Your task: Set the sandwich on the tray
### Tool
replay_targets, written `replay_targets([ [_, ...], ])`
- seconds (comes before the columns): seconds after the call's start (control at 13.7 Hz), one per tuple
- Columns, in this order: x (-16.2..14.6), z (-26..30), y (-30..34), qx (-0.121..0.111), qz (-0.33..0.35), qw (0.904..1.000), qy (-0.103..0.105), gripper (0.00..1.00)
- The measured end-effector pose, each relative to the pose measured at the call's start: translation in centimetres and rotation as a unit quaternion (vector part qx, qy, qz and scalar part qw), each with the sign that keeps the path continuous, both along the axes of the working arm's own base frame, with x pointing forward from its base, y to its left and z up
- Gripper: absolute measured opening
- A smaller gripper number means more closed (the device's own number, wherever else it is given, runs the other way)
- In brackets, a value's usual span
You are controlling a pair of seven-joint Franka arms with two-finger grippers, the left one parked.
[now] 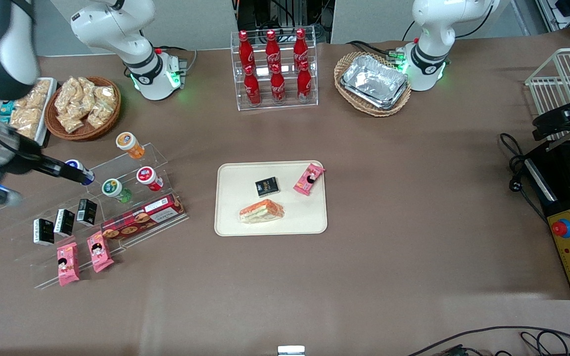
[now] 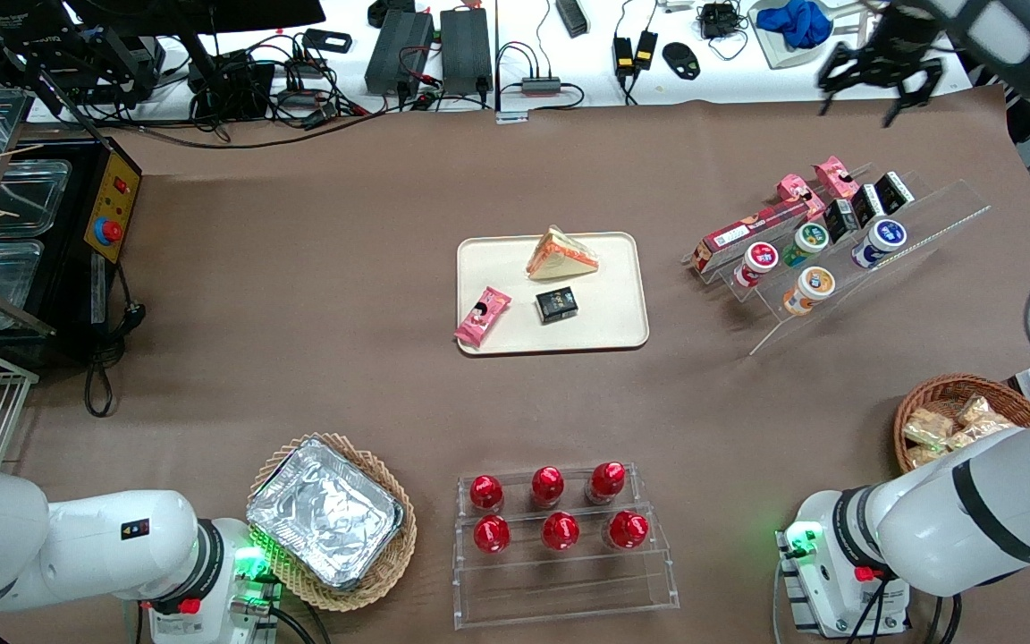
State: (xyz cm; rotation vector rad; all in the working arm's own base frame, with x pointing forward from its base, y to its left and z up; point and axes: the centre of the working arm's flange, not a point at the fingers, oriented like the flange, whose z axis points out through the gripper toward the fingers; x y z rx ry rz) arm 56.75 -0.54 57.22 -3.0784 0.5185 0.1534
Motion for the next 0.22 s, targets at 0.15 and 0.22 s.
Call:
replay_targets([
  [0.15,-1.1,1.9,-2.6,-0.011,0.032,0.9994,-0.012,1.0],
  [0.22,-1.5,2.6,-3.4,-0.02,0.041,0.9989,-0.015,1.0],
])
